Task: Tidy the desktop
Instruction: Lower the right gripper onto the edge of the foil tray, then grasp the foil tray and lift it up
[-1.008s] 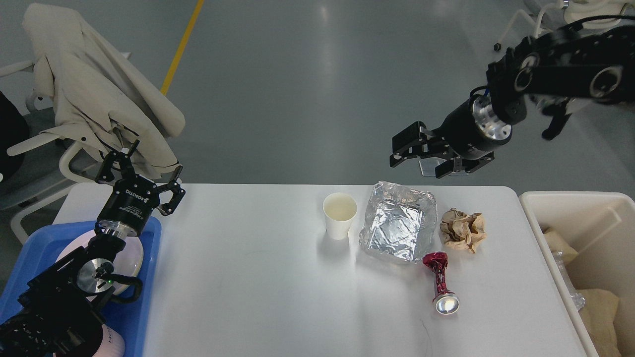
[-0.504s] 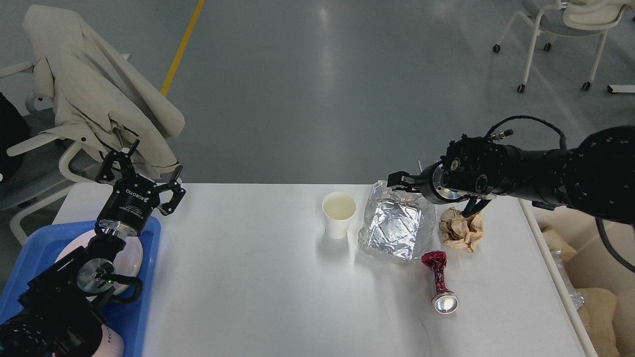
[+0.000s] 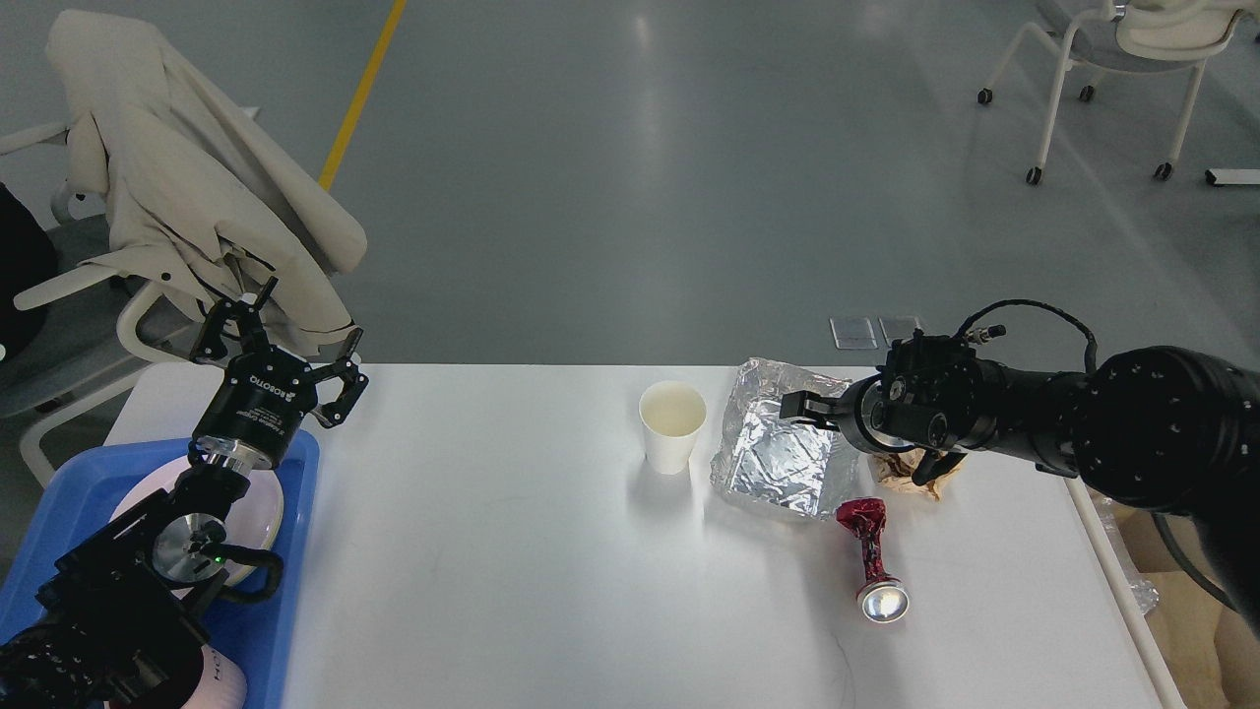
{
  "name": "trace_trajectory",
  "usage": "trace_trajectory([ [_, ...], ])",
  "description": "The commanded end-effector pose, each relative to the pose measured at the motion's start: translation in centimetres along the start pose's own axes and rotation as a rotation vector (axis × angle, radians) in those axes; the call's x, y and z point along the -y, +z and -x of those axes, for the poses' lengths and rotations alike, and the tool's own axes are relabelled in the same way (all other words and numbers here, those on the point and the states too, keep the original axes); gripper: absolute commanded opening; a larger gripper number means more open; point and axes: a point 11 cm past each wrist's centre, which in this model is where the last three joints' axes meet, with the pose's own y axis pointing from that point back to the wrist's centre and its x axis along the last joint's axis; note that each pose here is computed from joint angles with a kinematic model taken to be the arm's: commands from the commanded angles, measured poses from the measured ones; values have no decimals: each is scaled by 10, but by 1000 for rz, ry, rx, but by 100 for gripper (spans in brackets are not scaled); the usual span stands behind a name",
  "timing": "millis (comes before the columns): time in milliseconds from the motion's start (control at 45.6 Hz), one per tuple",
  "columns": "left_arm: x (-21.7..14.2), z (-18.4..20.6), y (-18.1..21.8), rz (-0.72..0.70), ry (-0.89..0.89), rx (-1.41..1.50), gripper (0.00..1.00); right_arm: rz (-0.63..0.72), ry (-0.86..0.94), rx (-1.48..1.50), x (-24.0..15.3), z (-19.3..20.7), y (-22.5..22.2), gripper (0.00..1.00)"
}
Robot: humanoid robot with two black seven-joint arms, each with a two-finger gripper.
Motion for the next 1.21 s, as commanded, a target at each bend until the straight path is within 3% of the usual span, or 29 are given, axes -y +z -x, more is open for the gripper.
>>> trace_trajectory([
  [0, 0, 0, 0, 0, 0, 0, 100, 9, -14, 7, 5, 9, 6, 100],
  [307, 0, 0, 0, 0, 0, 0, 100, 52, 23, 41, 25, 39, 33, 98],
  [351, 0, 0, 0, 0, 0, 0, 100, 53, 25, 45, 26, 42, 34, 83],
  [438, 0, 0, 0, 0, 0, 0, 100, 53, 24, 46, 27, 42, 35, 35],
  [504, 0, 0, 0, 0, 0, 0, 100, 55, 23, 46, 27, 43, 36, 19],
  [526, 0, 0, 0, 0, 0, 0, 100, 51, 23, 49, 27, 43, 35, 3],
  [548, 0, 0, 0, 0, 0, 0, 100, 52, 22, 51, 27, 44, 36, 0],
  [1052, 0, 0, 0, 0, 0, 0, 100, 20, 14, 63, 23, 39, 26, 0],
  [1184, 0, 0, 0, 0, 0, 0, 100, 23, 33, 71, 0, 5, 33, 0],
])
